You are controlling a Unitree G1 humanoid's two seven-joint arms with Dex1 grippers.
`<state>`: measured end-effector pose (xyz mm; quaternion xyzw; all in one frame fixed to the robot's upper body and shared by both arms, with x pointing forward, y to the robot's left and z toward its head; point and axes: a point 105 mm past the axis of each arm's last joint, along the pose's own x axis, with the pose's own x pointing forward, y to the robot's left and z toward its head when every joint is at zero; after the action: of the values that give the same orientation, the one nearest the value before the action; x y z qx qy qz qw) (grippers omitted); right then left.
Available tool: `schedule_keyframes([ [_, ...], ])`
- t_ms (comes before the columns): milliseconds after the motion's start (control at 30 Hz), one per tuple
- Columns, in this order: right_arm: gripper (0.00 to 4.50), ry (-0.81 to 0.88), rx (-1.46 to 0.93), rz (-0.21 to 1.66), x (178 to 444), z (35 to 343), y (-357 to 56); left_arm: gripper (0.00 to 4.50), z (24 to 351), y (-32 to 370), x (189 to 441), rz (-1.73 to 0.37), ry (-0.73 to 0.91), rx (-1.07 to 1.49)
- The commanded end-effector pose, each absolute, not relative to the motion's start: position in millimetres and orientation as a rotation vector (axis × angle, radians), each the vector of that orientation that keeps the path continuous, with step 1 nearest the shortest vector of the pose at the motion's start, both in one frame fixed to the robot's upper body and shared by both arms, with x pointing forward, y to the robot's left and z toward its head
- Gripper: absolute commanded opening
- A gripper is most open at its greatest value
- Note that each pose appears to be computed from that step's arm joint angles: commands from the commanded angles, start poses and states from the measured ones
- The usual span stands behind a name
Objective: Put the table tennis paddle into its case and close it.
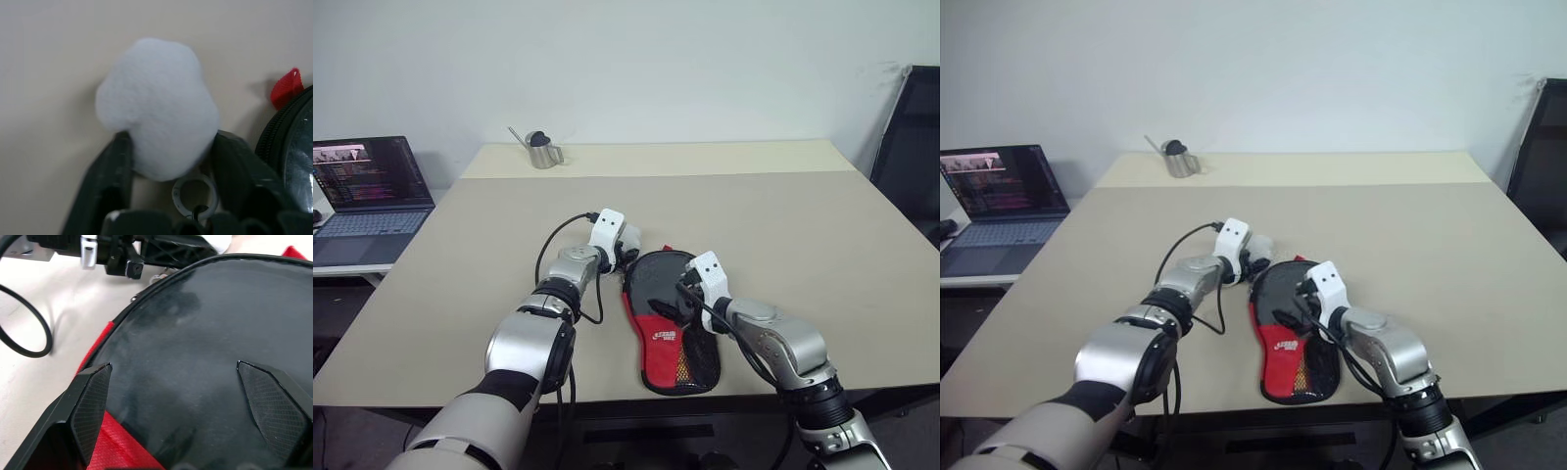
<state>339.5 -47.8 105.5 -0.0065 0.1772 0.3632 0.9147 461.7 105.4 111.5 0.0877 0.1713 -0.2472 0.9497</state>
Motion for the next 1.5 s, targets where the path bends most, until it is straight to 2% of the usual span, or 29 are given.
schedule_keyframes([
  [33, 4.50, 0.330, -0.015, 0.733, 340.0, 111.0, -51.6, 0.97, 119.3, 111.7, 464.5, -0.487, 0.320, 0.175],
  [100, 4.50, 0.343, -0.033, 0.731, 340.6, 106.1, -53.1, 0.30, 117.3, 115.2, 463.9, -0.483, 0.321, 0.171],
  [133, 4.50, 0.354, -0.045, 0.728, 341.0, 102.6, -54.0, 0.06, 116.3, 117.0, 463.6, -0.480, 0.323, 0.169],
  [167, 4.50, 0.361, -0.052, 0.726, 341.3, 100.4, -54.6, 0.02, 115.6, 118.1, 463.4, -0.479, 0.323, 0.167],
  [300, 4.50, 0.409, -0.093, 0.693, 345.6, 86.2, -59.8, 0.02, 112.0, 129.7, 462.3, -0.465, 0.322, 0.206],
  [467, 4.50, 0.436, -0.094, 0.686, 342.9, 78.5, -60.2, 0.02, 126.5, 132.8, 466.0, -0.476, 0.267, 0.308],
  [700, 4.50, 0.486, -0.095, 0.699, 334.0, 64.3, -56.1, 0.02, 147.5, 116.8, 472.7, -0.476, 0.198, 0.358],
  [933, 4.50, 0.514, -0.093, 0.723, 324.6, 57.8, -49.1, 0.02, 148.6, 102.5, 473.7, -0.475, 0.181, 0.380],
  [1233, 4.50, 0.538, -0.080, 0.719, 311.7, 52.2, -40.3, 0.02, 138.1, 96.3, 472.2, -0.474, 0.182, 0.552],
  [1500, 4.50, 0.581, -0.068, 0.704, 292.1, 44.1, -40.2, 0.02, 158.8, 75.4, 476.9, -0.444, 0.089, 0.656],
])
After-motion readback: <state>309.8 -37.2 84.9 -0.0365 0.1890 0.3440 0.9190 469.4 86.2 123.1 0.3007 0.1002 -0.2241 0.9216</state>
